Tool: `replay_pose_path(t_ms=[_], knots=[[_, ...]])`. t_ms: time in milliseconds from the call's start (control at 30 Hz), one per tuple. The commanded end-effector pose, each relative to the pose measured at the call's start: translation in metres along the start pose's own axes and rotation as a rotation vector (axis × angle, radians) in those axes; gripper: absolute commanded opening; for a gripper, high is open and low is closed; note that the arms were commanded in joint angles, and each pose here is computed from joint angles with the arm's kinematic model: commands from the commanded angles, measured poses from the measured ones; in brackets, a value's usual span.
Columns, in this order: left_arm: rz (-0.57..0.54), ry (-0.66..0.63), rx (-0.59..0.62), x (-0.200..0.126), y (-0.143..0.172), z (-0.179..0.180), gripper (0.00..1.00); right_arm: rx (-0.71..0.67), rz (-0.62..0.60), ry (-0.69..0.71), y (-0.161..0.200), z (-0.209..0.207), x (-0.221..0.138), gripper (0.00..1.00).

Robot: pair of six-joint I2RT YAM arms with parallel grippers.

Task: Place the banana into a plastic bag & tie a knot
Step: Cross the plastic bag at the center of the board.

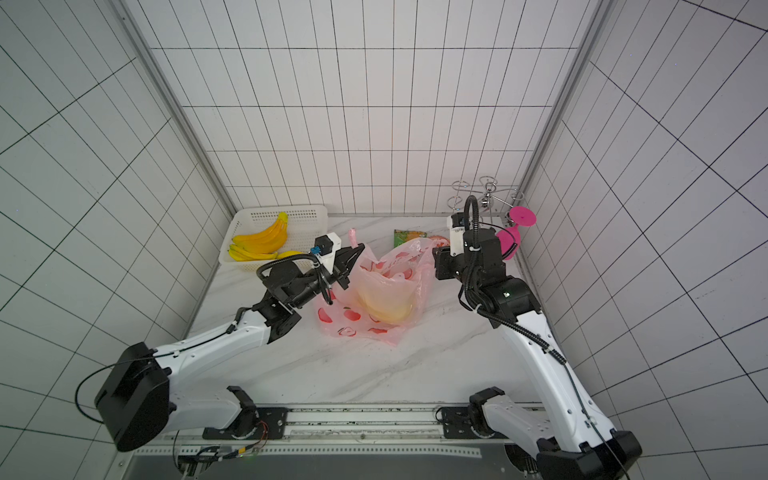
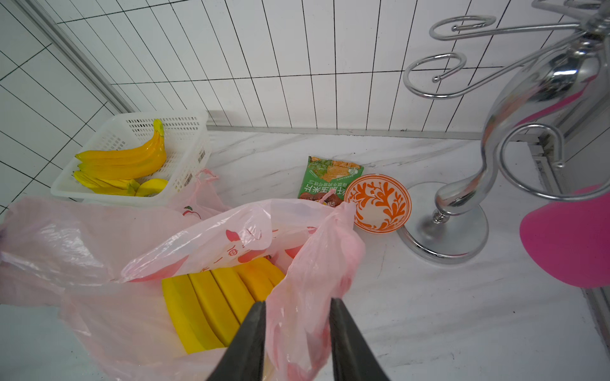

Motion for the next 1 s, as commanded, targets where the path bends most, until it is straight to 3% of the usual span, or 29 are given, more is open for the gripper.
replay_pose_path(t_ms=[0, 200, 400, 733, 967], knots=[[-0.039, -0.007, 0.000, -0.003, -0.012, -0.001, 0.00, 0.016, 0.015, 0.034, 0.001, -0.005, -0.005, 0.33], [-0.037, -0.012, 0.002, -0.003, -0.012, 0.000, 0.00, 0.009, 0.005, 0.107, -0.001, -0.012, -0.015, 0.44], [-0.032, -0.012, 0.003, -0.003, -0.010, 0.000, 0.00, 0.007, 0.034, 0.118, 0.003, -0.013, -0.010, 0.42], [-0.026, -0.017, 0.005, -0.003, -0.008, 0.000, 0.00, -0.001, -0.026, 0.122, -0.005, -0.013, -0.030, 0.57], [-0.025, -0.014, 0.005, -0.003, -0.009, 0.000, 0.00, 0.003, -0.016, 0.140, -0.002, -0.015, -0.030, 0.58]])
Point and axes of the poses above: each gripper's point midway between its finger pads, its own x axis out along the fingers, its own z axis along the line the jaws close on, y = z × x, the point moved 8 cm from there along -x, back along the fingers, and after that the axes turned 6 degrees about -x, right-handed, at the moved point
